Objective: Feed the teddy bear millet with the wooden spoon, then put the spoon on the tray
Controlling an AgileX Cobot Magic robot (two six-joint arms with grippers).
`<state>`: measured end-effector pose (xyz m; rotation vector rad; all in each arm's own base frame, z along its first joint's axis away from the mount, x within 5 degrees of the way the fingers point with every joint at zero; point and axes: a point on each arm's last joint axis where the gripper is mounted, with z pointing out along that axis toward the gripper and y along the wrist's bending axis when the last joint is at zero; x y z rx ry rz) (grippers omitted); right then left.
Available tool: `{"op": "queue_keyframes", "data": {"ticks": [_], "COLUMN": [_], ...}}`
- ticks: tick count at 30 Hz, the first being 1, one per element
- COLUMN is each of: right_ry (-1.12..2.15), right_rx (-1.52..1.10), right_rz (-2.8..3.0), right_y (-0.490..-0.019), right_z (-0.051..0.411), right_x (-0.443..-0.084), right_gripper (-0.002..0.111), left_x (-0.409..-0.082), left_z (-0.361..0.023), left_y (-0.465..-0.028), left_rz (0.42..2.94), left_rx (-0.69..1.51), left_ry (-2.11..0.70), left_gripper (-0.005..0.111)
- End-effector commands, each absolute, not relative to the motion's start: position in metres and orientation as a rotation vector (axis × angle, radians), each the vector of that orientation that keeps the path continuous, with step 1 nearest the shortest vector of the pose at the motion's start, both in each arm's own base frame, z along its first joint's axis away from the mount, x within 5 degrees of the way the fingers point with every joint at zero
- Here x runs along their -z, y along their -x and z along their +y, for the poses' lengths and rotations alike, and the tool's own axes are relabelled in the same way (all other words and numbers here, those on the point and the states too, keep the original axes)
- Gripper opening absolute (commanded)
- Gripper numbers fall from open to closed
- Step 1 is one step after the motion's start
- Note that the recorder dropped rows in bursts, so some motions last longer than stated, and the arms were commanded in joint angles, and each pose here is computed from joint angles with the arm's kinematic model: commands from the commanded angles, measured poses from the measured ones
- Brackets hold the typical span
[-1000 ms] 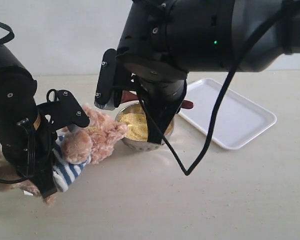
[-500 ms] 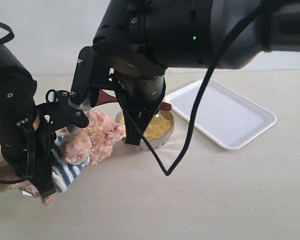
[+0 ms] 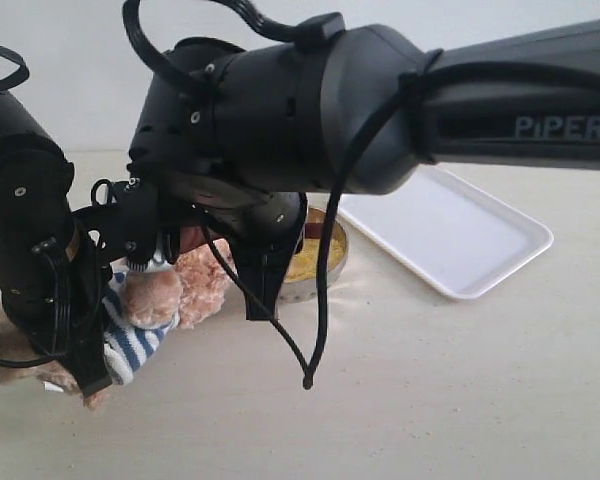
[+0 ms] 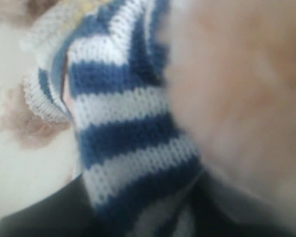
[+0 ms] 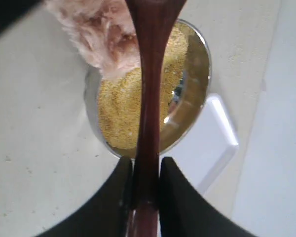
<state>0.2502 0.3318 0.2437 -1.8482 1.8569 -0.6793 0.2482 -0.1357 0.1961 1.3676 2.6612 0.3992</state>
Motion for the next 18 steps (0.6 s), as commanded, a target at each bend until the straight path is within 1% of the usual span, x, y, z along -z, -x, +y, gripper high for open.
{"op": "queue_keyframes", "data": {"ticks": [1, 4, 11, 14, 18], "right_ry": [1.855, 1.868, 1.938, 1.911, 1.922], "right_rx": [0.756, 0.769, 0.941, 1.019, 0.979], "right_rz": [1.779, 1.751, 1.603, 1.540, 1.523], "right_y": [-0.249, -0.245, -0.237, -0.231, -0.220], "right_z": [0.337, 0.341, 0.358, 0.365, 0.372], "right_x": [-0.245, -0.244, -0.225, -0.221, -0.220], "right_gripper": [0.000, 0.000, 0.000, 0.000, 0.000], "left_x": [-0.199, -0.199, -0.199, -0.199, -0.199], "left_z": [-0.138, -0.138, -0.139, -0.139, -0.140], "left_y": [-0.248, -0.249, -0.249, -0.249, -0.249], "left_rz": [2.638, 2.630, 2.622, 2.626, 2.624], "left_rx": [-0.393, -0.388, -0.373, -0.372, -0.371], "left_ry": [-1.358, -1.356, -1.349, -1.348, -1.348], "left_gripper": [0.005, 0.005, 0.005, 0.005, 0.005]}}
